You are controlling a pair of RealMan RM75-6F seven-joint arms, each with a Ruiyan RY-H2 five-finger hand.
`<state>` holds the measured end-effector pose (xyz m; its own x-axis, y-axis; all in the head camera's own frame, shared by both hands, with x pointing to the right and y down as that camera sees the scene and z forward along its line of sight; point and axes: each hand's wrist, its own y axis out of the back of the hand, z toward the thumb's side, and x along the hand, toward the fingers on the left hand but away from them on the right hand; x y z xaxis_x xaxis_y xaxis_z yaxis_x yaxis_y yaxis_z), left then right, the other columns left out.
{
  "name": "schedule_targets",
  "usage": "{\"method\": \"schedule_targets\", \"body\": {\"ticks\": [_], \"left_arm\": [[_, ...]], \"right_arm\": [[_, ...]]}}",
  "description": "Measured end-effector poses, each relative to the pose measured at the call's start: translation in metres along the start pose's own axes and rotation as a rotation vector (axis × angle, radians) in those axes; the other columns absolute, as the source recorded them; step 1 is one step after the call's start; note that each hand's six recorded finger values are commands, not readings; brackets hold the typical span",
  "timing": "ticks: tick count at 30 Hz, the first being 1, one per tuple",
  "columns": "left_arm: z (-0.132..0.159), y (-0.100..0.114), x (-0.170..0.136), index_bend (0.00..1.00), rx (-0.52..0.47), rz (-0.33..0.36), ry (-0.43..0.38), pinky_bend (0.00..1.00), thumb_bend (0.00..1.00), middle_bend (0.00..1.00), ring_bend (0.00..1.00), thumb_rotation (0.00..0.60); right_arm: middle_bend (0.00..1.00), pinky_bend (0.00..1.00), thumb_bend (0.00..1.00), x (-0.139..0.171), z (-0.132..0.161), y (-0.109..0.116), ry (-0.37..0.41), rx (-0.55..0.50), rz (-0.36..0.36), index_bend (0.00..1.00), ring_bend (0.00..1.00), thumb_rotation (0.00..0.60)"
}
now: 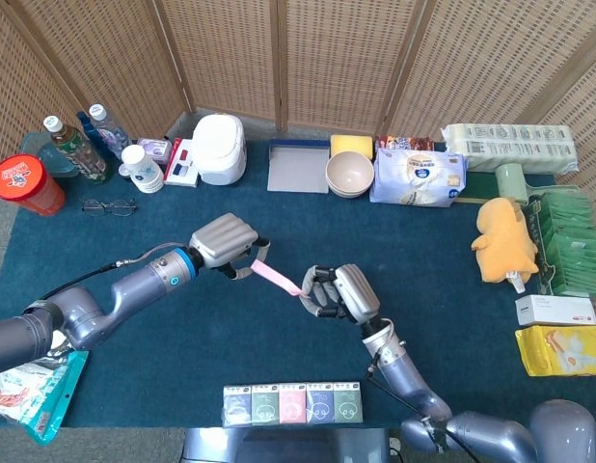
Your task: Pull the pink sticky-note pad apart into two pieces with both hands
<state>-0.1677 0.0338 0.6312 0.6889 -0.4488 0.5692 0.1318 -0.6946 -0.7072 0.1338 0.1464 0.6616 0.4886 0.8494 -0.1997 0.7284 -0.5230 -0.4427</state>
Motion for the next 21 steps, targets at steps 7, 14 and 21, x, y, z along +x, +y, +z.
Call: {"method": "schedule_targets", "body": {"ticks": [7,14,21], "left_arm": [[-0.013,0.000,-0.007,0.67,-0.008,0.006,0.030,0.95,0.35,0.93,0.99,0.600],[-0.024,-0.001,-0.014,0.67,-0.016,0.024,0.055,0.95,0.35,0.93,0.99,0.600],[-0.027,0.000,-0.013,0.60,0.001,0.066,0.061,0.95,0.34,0.88,0.94,0.600]], "right_arm": [[0.88,0.76,0.49,0.002,-0.004,0.006,-0.009,0.011,-0.007,0.77,0.91,0.600],[0.80,0.72,0.49,0.005,-0.011,0.014,-0.026,0.030,-0.013,0.68,0.83,0.600],[0.46,0.49,0.49,0.012,-0.026,0.032,-0.072,0.072,0.014,0.33,0.49,0.600]]}}
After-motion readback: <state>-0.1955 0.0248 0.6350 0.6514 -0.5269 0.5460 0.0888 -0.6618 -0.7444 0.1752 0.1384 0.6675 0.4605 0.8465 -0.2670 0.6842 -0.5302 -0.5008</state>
